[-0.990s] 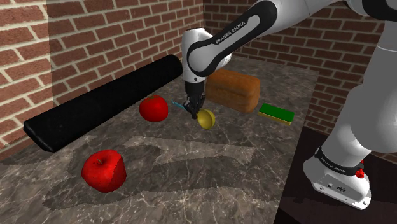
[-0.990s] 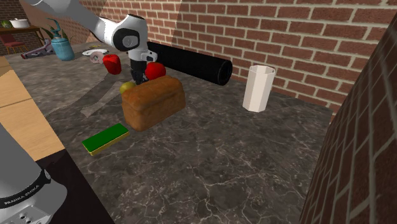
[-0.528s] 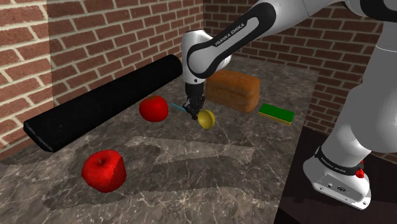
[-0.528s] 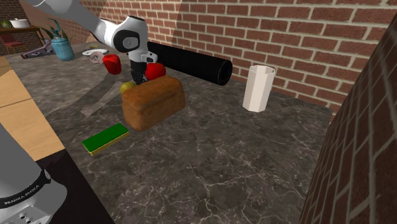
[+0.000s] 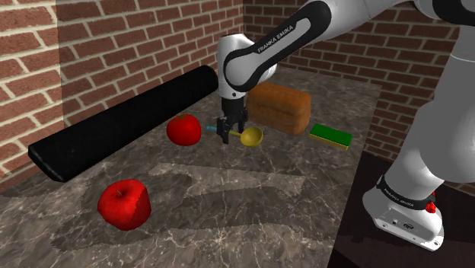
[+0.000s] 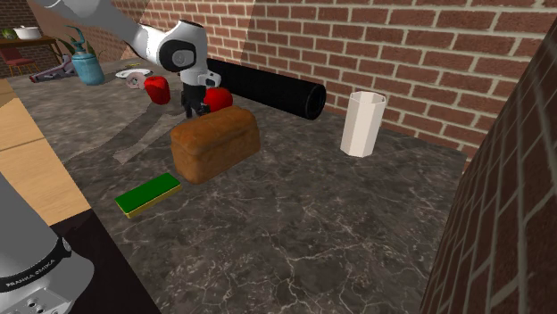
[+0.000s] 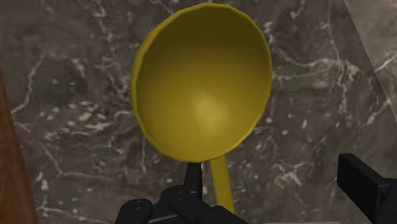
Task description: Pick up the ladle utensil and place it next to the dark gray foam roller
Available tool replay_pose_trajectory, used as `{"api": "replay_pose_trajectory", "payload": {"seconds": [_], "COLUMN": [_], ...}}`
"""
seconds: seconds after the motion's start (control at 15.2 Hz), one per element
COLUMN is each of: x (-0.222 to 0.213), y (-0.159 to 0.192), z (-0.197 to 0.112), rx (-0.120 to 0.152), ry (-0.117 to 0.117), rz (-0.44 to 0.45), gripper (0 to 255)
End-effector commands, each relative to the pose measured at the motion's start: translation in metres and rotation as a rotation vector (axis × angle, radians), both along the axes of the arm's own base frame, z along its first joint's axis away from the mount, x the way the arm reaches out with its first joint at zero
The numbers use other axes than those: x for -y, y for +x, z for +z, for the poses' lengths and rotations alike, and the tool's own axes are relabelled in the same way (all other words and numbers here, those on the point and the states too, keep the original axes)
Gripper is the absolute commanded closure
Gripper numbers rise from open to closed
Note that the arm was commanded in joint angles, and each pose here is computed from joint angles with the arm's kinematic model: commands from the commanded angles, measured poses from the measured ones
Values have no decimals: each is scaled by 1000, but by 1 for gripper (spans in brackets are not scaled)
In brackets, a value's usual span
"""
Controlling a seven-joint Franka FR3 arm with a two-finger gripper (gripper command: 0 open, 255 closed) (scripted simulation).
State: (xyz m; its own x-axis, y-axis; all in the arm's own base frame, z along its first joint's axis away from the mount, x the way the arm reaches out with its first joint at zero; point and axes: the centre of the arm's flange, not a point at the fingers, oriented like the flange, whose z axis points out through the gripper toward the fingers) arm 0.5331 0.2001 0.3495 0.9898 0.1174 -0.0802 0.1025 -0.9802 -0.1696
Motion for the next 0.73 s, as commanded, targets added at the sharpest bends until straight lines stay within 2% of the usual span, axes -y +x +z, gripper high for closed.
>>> {"api": "replay_pose_trajectory", "payload": {"seconds": [0.0, 0.13, 0.66], "x": [3, 7, 7], "y": [2, 4, 4], "z": [20, 43, 43], "rx": [0, 0, 0], "ry": [0, 0, 0], "rz": [0, 0, 0], "gripper": [0, 0, 0]}}
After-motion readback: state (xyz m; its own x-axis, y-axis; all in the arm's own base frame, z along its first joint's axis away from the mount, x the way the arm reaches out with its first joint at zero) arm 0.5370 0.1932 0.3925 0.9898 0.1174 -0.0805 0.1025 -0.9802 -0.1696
